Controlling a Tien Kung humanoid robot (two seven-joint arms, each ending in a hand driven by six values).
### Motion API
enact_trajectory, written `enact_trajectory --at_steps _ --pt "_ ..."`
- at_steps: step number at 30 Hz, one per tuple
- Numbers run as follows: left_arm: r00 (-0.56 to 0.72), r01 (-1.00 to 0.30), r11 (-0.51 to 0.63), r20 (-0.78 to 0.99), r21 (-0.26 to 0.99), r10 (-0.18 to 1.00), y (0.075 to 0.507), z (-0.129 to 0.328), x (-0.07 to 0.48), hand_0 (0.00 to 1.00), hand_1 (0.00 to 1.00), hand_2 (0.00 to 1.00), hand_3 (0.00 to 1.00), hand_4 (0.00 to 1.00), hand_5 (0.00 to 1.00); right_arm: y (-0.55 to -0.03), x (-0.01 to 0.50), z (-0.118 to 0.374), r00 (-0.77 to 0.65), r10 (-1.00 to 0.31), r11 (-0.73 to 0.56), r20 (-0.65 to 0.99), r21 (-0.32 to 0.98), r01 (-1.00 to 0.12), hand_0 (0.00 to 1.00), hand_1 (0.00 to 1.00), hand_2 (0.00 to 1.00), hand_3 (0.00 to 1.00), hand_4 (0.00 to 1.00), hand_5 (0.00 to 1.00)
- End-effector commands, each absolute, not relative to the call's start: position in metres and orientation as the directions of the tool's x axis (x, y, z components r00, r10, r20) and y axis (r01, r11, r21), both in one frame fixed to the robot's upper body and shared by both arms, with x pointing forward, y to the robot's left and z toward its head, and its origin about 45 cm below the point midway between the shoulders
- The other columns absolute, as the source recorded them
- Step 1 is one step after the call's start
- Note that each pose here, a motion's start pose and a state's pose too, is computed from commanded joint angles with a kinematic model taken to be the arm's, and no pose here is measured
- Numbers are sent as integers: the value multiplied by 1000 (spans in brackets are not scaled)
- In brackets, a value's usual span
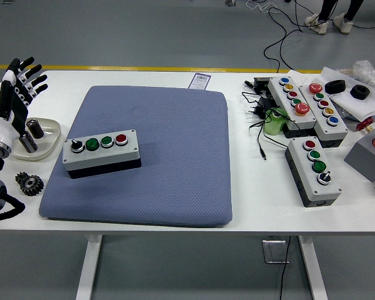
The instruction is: Pick up the button,place it on the desk,press the button,press the button
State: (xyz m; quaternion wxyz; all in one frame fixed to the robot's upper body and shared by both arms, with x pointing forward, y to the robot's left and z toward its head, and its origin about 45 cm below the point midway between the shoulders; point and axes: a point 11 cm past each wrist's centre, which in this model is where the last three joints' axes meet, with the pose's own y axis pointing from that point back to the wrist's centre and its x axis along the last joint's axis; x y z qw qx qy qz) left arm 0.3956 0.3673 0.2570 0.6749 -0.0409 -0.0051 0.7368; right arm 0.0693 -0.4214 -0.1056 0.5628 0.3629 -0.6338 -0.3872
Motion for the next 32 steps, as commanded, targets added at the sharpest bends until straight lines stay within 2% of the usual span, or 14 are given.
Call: enact_trajectory --at_steps 32 --pt "-87 -994 -90 -52 -59 995 367 256 396 794 840 875 859 592 998 -420 65 -106 -96 -897 436 432 900 -16 654 664 675 585 420 258"
